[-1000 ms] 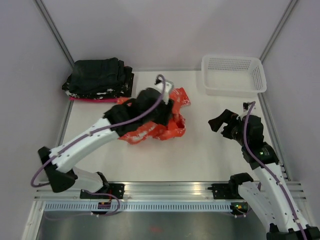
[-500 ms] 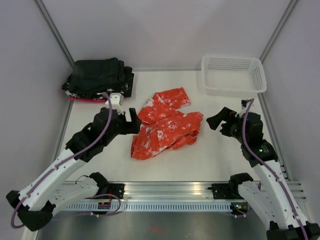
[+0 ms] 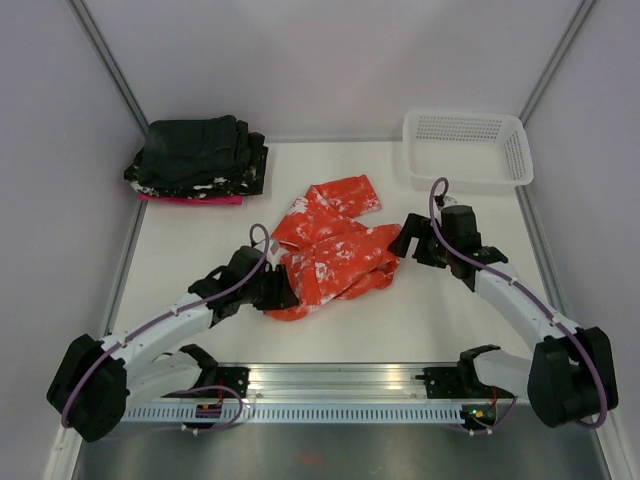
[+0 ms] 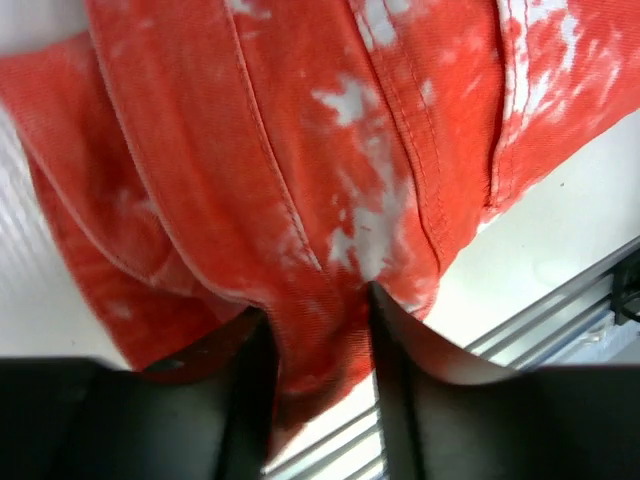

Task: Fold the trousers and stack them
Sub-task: Flatten the trousers out

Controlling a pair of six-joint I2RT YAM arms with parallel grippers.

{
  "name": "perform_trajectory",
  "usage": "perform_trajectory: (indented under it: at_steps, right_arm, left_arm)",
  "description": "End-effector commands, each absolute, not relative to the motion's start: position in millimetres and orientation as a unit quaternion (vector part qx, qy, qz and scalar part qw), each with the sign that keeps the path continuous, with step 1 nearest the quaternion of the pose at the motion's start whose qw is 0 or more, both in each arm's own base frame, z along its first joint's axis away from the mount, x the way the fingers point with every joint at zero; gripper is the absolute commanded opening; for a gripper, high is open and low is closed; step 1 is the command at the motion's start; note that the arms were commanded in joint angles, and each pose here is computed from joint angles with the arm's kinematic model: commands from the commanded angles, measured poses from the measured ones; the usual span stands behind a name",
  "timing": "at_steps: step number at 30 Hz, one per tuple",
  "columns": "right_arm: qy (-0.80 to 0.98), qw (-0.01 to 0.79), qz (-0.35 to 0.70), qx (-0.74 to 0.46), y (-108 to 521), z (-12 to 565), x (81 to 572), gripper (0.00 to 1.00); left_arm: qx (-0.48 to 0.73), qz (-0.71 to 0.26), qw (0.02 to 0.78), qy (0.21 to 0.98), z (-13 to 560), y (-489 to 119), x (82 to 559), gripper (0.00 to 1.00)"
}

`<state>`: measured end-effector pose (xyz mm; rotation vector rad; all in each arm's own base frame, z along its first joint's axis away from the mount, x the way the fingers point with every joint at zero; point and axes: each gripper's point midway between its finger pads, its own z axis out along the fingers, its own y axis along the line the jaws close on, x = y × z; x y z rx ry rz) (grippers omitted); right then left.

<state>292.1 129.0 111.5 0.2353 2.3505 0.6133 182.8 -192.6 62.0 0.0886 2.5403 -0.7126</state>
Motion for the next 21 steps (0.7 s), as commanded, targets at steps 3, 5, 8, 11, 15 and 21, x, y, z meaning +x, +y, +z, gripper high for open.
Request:
perform_trajectory:
  at_steps: [3,5,8,11,15,21]
  right_arm:
    - [0.885,0.373,0.277,0.042,164.3,141.4,327.2,0.96]
    - [0.888,0.374,0.265,0.041,164.6,151.3,342.0,0.93]
    - [0.886,0.391,0.247,0.035,161.4,176.8,355.8,0.88]
    - [0.868,0.429,0.249,0.031,160.3,212.0,363.9,0.81]
    - [0.851,0.453,0.263,0.032,160.6,248.0,361.3,0.8]
    - [0.831,0.468,0.268,0.139,101.8,282.2,342.1,0.85]
  left_arm:
    - [0.063,-0.316,0.296,0.899,89.2,-222.6,210.3,0.05]
    - [0.048,-0.283,0.351,0.891,116.3,-214.9,235.8,0.02]
    - [0.042,-0.224,0.445,0.866,192.9,-193.2,272.8,0.02]
    - [0.066,-0.195,0.523,0.827,289.2,-180.3,287.8,0.02]
    - [0.147,-0.235,0.607,0.745,392.7,-188.7,275.2,0.02]
    - [0.257,-0.384,0.58,0.671,466.6,-255.5,246.7,0.02]
